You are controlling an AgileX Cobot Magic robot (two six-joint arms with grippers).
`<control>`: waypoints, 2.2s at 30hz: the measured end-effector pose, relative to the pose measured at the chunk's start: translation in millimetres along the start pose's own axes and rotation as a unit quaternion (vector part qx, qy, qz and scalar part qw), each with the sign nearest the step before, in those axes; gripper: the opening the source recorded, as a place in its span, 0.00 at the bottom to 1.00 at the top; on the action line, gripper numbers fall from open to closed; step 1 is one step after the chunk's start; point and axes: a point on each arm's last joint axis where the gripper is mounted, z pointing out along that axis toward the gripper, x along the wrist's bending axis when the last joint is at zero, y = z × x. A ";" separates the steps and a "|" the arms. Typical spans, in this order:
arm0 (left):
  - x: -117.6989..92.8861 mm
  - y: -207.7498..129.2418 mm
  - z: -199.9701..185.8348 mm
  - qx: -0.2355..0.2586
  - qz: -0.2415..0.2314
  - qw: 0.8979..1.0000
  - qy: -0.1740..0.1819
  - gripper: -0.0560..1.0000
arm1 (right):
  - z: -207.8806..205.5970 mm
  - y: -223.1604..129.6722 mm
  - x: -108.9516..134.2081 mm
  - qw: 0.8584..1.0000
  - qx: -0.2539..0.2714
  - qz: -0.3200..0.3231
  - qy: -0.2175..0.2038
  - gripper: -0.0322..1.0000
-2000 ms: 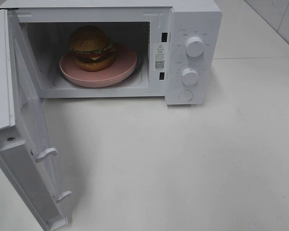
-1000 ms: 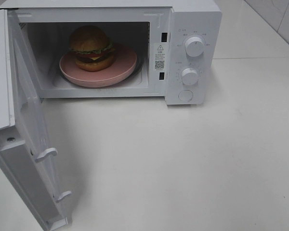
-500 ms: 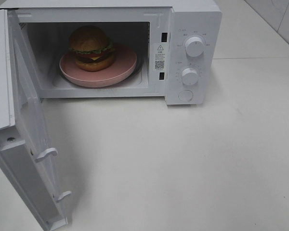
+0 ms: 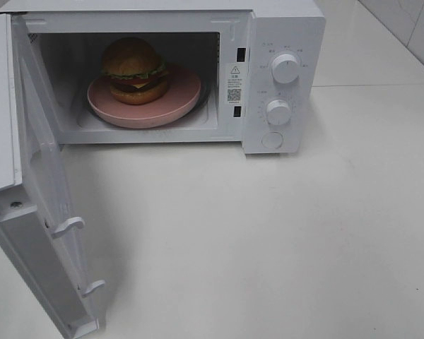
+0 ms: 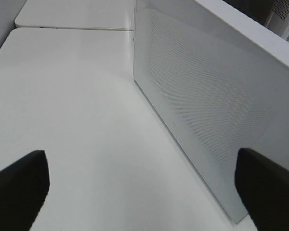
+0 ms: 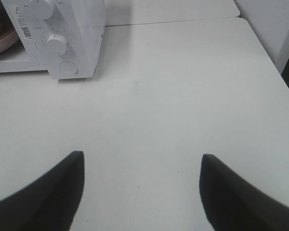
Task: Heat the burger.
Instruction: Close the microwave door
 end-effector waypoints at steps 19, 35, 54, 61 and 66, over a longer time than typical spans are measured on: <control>16.4 39.2 72.6 0.077 -0.004 0.996 0.034 0.09 | 0.0 0.0 0.0 1.000 0.000 0.000 0.000 0.65; 27.5 41.2 129.9 0.013 -0.004 0.998 0.054 0.05 | 0.0 0.0 0.0 1.000 0.000 0.000 0.000 0.65; 39.2 20.1 193.0 -0.091 0.002 0.993 0.073 0.05 | 0.0 0.0 0.0 1.000 0.000 0.000 0.000 0.65; 24.8 20.7 215.2 -0.135 0.055 0.989 -0.016 0.05 | 0.0 0.0 0.0 1.000 0.000 0.000 0.000 0.65; 18.3 11.1 228.3 -0.120 0.051 0.989 -0.062 0.05 | 0.0 -0.1 0.0 1.000 0.000 0.000 0.000 0.65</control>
